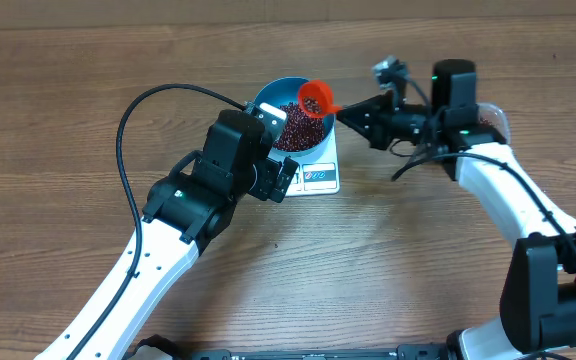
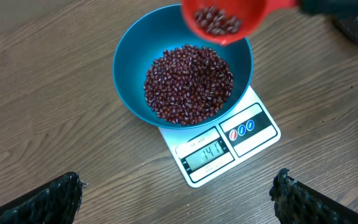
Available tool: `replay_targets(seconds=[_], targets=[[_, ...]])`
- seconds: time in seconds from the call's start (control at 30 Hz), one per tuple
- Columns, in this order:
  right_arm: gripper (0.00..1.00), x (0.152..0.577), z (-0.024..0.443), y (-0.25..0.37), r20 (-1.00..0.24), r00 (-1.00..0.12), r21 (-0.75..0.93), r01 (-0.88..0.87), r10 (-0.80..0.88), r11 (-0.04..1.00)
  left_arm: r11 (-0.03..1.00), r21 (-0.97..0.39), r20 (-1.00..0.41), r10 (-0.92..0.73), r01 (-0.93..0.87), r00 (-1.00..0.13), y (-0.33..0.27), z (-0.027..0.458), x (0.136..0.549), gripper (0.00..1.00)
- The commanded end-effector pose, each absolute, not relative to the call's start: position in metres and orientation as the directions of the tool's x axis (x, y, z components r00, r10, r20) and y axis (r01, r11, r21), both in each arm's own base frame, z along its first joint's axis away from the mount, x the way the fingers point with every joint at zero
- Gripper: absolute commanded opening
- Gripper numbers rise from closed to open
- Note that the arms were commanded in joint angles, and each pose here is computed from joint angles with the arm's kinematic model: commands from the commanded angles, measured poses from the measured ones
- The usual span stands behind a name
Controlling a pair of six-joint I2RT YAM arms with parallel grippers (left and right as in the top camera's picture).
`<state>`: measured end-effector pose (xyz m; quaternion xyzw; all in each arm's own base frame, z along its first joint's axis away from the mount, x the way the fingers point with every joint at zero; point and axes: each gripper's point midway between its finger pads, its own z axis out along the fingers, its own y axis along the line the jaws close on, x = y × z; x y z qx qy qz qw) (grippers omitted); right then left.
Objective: Scoop item into bowl and weigh 150g on scale
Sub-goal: 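Carry the filled scoop left and tip beans into the teal bowl, then tilt the red scoop further to empty beans into the teal bowl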
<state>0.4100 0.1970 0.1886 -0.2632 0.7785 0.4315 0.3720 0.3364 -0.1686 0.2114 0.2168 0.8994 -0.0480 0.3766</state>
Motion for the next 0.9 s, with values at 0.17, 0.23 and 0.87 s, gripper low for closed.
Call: replay_targets(seconds=[0.17, 0.23, 0.87], targets=[[0.04, 0.419, 0.194, 0.213, -0.914, -0.28, 0.108, -0.866, -0.293, 0.489, 0.898, 0.075, -0.715, 0.352, 0.434, -0.604, -0.169, 0.219, 0.335, 0.99], [0.04, 0.418, 0.193, 0.215, -0.919, -0.205, 0.031, -0.888, -0.336, 0.458, 0.898, 0.075, -0.715, 0.352, 0.434, -0.604, -0.169, 0.219, 0.335, 1.0], [0.04, 0.428, 0.187, 0.207, -0.899, -0.112, -0.11, -0.878, -0.423, 0.465, 0.898, 0.075, -0.715, 0.352, 0.434, -0.604, -0.169, 0.219, 0.335, 1.0]])
